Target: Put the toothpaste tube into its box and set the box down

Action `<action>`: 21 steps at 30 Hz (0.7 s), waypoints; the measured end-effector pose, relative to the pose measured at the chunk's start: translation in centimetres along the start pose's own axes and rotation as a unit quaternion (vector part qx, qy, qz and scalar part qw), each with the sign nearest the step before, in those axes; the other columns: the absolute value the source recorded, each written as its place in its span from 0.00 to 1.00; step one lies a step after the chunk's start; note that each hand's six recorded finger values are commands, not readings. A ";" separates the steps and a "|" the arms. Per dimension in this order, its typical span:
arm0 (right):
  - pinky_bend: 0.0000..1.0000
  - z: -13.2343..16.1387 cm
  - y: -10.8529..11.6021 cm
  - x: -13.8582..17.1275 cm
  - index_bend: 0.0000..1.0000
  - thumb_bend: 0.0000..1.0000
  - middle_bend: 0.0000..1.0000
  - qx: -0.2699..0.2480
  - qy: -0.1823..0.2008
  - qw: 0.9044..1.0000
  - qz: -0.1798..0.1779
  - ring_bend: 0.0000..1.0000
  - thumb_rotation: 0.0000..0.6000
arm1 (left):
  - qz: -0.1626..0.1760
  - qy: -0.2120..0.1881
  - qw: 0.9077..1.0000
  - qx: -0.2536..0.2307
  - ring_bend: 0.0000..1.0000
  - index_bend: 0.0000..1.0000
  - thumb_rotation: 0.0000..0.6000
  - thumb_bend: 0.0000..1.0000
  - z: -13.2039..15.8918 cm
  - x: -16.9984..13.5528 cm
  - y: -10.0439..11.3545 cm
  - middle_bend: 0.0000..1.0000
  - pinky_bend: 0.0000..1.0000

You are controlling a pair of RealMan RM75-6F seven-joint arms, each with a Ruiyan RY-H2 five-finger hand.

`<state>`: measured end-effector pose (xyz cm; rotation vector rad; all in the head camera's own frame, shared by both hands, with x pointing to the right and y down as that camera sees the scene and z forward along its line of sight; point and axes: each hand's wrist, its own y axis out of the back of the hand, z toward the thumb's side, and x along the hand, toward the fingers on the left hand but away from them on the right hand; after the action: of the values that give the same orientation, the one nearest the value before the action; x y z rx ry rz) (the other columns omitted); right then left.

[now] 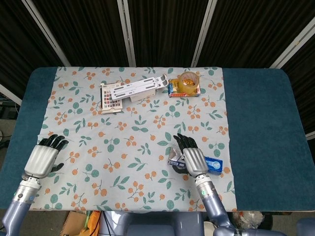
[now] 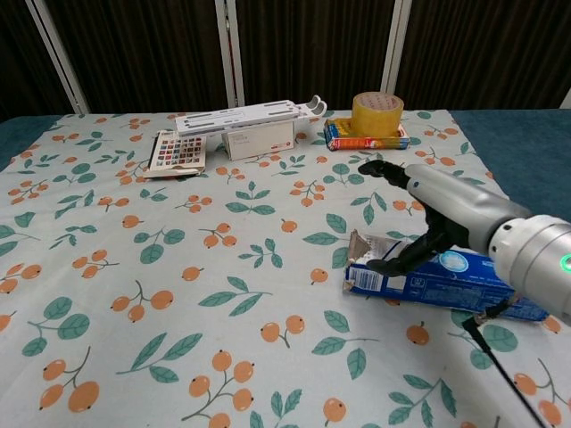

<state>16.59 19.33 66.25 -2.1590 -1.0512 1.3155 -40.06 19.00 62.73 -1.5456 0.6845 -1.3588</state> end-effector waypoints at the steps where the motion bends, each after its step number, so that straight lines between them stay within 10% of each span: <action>1: 0.00 -0.5 0.5 0.4 0.00 0.23 0.00 0.009 -0.003 1.000 0.001 0.00 1.00 | 0.001 0.001 1.000 0.000 0.18 0.26 1.00 0.02 -0.1 0.0 0.1 0.20 0.30; 12: 0.00 -8.3 7.8 6.1 0.00 0.23 0.00 0.133 -0.057 0.989 -0.005 0.00 1.00 | 0.023 0.020 1.000 -0.007 0.06 0.14 1.00 0.02 -1.0 -0.3 1.8 0.05 0.21; 21: 0.00 -14.2 13.7 13.2 0.00 0.23 0.00 0.215 -0.081 0.969 -0.092 0.00 1.00 | 0.035 0.047 0.998 -0.011 0.00 0.04 1.00 0.01 -2.7 -2.6 3.2 0.00 0.09</action>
<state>38.05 21.39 56.33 -1.6202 -0.8968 1.4901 -42.73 19.17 58.57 -1.4684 0.8070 -1.3815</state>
